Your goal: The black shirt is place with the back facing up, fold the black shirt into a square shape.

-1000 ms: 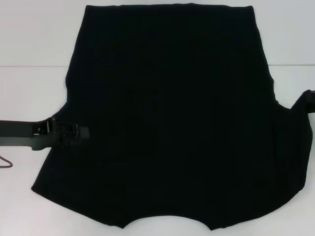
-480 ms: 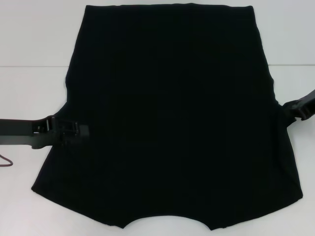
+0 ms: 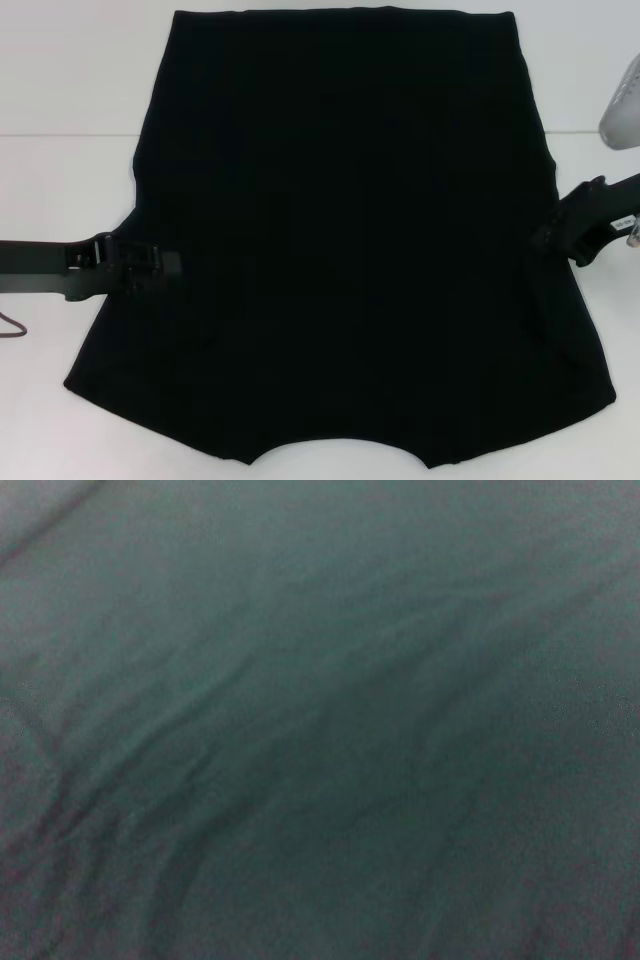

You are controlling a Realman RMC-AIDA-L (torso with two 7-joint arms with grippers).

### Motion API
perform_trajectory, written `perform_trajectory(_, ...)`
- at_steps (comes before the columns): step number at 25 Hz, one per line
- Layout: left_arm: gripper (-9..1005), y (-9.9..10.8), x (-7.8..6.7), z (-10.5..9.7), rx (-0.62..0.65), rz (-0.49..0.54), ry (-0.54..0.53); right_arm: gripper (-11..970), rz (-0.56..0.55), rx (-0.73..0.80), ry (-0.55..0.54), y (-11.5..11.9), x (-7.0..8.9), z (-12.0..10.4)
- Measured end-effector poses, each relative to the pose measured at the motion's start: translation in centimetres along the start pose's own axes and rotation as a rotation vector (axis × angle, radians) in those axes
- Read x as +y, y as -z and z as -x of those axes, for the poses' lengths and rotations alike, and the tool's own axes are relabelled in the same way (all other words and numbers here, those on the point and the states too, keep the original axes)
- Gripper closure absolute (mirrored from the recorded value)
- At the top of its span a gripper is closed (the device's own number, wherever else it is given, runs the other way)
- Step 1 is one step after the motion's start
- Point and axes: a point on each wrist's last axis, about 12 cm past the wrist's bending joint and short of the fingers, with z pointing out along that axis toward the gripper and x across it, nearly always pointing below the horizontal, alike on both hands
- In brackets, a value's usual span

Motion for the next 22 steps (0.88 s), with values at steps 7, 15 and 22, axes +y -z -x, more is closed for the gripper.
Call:
perform_trajectory(7, 663, 0.1, 0.2, -0.2, -0.004, -0.002, 0.009, 958, 0.011, 0.082, 0.059, -1.0, 1.1, 0.3)
perform_trajectory(15, 663, 0.0, 0.4, -0.3, -0.008, -0.012, 0.022, 950, -0.091, 0.089, 0.083, -1.1, 2.0, 1.5)
perform_trajectory(22, 663, 0.2, 0.6, -0.5, -0.017, -0.018, 0.022, 746, -0.080, 0.010, 0.000, -0.5, 1.5, 1.8)
